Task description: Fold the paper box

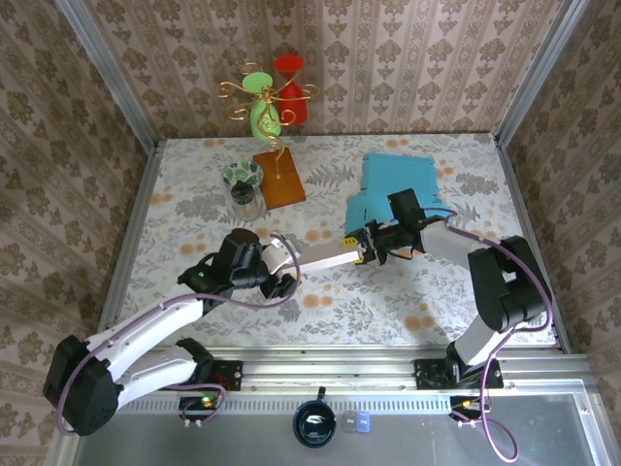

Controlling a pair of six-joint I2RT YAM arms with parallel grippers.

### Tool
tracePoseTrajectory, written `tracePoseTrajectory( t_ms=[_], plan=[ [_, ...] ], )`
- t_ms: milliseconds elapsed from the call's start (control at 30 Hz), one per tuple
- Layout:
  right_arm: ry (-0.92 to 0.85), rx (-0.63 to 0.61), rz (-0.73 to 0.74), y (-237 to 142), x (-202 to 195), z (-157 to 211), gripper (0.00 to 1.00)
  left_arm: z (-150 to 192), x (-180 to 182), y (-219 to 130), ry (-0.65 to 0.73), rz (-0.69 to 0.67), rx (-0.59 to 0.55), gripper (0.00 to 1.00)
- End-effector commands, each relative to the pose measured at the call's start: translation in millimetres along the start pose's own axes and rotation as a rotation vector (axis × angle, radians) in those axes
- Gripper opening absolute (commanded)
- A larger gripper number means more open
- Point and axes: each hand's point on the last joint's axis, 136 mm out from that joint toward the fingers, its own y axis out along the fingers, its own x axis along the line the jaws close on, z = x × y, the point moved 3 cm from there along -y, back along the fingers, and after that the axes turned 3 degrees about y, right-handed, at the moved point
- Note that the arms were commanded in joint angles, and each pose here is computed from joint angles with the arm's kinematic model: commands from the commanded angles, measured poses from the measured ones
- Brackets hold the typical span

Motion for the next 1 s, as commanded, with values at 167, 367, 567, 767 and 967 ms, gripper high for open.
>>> tracePoseTrajectory(
  t_ms=[167, 367, 567, 767, 967],
  plan=[
    [0.341, 0.028, 0.116, -7, -50, 12, 0.28, -4, -10, 18, 0.209, 0.019, 0.080, 0.66],
    [0.432, 0.034, 0.137, -11, -68, 16, 0.30, -5, -10, 29, 0.233, 0.007, 0.101, 0.64],
    [0.492, 0.018, 0.144, -12, -84, 9, 0.33, -12, -11, 35, 0.226, 0.041, 0.109, 0.51],
    [0.512, -0.014, 0.109, -20, -83, -6, 0.45, -15, -18, 39, 0.212, 0.100, 0.099, 0.44],
    [0.461, -0.122, 0.049, -44, -67, -20, 0.66, -14, -20, 44, 0.176, 0.141, 0.153, 0.40]
  ],
)
